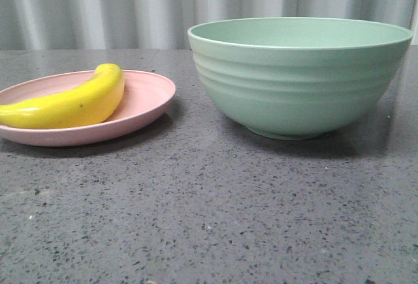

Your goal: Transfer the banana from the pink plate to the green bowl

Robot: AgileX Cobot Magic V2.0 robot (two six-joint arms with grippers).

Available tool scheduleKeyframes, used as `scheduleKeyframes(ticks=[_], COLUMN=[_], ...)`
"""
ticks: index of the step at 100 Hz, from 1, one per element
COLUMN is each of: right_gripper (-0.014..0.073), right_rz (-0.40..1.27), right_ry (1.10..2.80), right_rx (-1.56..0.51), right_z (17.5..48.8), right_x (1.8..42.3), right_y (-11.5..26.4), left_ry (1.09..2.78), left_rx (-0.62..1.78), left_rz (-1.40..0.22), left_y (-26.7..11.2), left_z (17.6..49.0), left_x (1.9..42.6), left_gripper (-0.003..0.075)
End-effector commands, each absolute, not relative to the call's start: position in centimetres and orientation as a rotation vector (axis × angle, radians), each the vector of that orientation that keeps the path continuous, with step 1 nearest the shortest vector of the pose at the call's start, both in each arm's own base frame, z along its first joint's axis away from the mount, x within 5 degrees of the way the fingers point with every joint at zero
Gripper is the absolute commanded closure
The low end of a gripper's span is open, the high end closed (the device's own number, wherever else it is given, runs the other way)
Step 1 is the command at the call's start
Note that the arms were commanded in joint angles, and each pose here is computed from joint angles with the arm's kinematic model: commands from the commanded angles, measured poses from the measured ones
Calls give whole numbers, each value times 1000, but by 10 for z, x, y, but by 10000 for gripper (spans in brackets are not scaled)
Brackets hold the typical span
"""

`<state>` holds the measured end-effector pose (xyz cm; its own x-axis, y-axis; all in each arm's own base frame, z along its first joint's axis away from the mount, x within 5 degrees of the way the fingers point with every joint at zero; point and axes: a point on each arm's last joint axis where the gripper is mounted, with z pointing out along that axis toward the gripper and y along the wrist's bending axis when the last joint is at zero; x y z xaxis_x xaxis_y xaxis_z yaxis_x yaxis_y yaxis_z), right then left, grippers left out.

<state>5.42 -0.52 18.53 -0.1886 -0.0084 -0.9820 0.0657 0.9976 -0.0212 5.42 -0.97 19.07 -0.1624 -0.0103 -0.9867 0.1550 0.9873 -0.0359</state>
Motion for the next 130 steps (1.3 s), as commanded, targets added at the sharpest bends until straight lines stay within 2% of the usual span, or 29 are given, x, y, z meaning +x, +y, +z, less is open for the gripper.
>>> scheduleKeyframes(ticks=[1, 53, 112, 130], right_gripper=[660, 660, 660, 660], right_rz=[-78, -11, -78, -76], right_ry=[1673, 1571, 1533, 1468], right_rx=[23, 57, -7, -4], right_z=[187, 196, 200, 221], right_x=[55, 55, 55, 52], right_y=[-5, -3, -3, -3], left_ry=[1614, 1603, 1582, 1519], left_rx=[94, 81, 75, 62], left_rz=[-141, -155, -156, -169], left_y=[-9, -9, -9, -8], left_z=[198, 199, 201, 218], left_x=[54, 54, 55, 52], left_gripper=[741, 741, 741, 741])
